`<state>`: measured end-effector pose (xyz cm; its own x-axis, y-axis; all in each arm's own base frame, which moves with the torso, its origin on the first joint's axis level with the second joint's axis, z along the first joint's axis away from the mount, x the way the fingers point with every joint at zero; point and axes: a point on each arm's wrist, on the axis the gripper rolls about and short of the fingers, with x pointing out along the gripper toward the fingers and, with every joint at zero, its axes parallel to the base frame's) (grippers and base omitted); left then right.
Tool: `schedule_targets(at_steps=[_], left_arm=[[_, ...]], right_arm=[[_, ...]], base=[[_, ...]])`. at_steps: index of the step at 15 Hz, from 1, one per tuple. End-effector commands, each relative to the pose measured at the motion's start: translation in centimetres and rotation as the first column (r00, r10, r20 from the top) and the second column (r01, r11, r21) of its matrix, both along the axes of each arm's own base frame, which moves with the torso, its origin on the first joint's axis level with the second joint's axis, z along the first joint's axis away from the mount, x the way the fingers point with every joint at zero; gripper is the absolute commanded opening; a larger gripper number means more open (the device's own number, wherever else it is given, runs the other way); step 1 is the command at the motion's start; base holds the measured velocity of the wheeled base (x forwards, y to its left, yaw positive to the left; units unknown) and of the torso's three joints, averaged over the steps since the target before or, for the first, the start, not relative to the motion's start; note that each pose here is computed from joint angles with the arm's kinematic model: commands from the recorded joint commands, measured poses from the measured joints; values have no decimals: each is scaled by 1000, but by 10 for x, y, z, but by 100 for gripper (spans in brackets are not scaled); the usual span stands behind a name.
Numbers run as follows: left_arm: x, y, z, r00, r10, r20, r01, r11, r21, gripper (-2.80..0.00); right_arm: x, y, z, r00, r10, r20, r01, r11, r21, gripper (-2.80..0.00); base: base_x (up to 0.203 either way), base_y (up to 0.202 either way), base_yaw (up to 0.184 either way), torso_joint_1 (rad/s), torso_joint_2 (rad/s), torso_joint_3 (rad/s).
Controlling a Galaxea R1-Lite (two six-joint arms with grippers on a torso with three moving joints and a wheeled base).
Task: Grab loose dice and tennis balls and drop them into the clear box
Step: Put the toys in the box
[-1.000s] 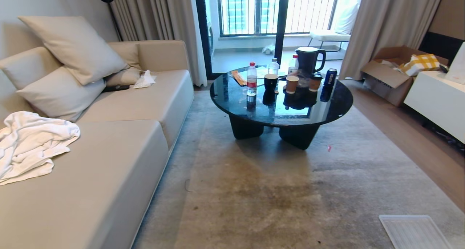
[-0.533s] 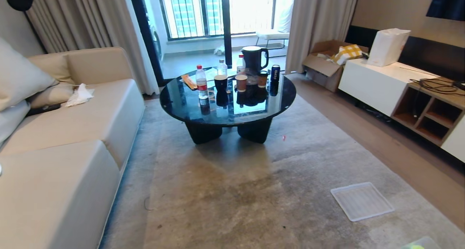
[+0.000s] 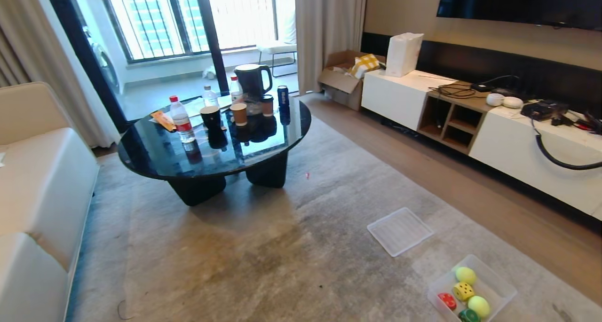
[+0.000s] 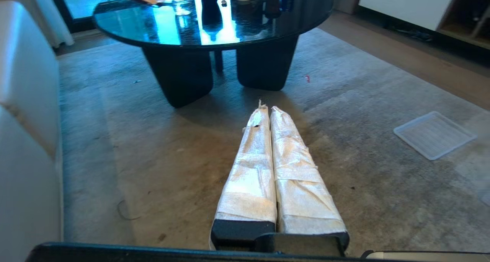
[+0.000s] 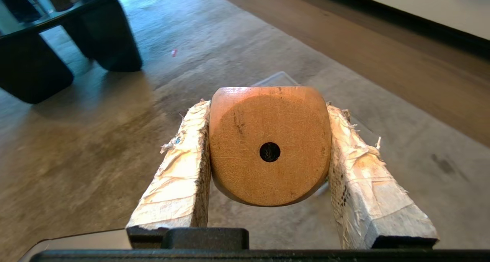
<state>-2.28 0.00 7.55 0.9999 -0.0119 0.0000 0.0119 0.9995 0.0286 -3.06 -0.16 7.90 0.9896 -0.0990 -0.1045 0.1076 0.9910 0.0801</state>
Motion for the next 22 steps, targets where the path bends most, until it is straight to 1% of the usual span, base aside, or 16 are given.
schedule_targets(at_steps=[1,8,15,22], left_arm=[[0,0,0,1000,0,0,0,1000,0,-280],[0,0,0,1000,0,0,0,1000,0,-280],[0,0,0,1000,0,0,0,1000,0,-280],[0,0,0,1000,0,0,0,1000,0,-280]], right_arm=[[0,0,0,1000,-1,-1,1,1000,1,-280],[0,0,0,1000,-1,-1,1,1000,1,-280],[0,0,0,1000,-1,-1,1,1000,1,-280],[0,0,0,1000,-1,-1,1,1000,1,-280]], base=[[2,14,-164,2,7,-2],[1,9,-149,3,1,5],[0,0,0,0,0,0],[0,0,0,3,4,-176]])
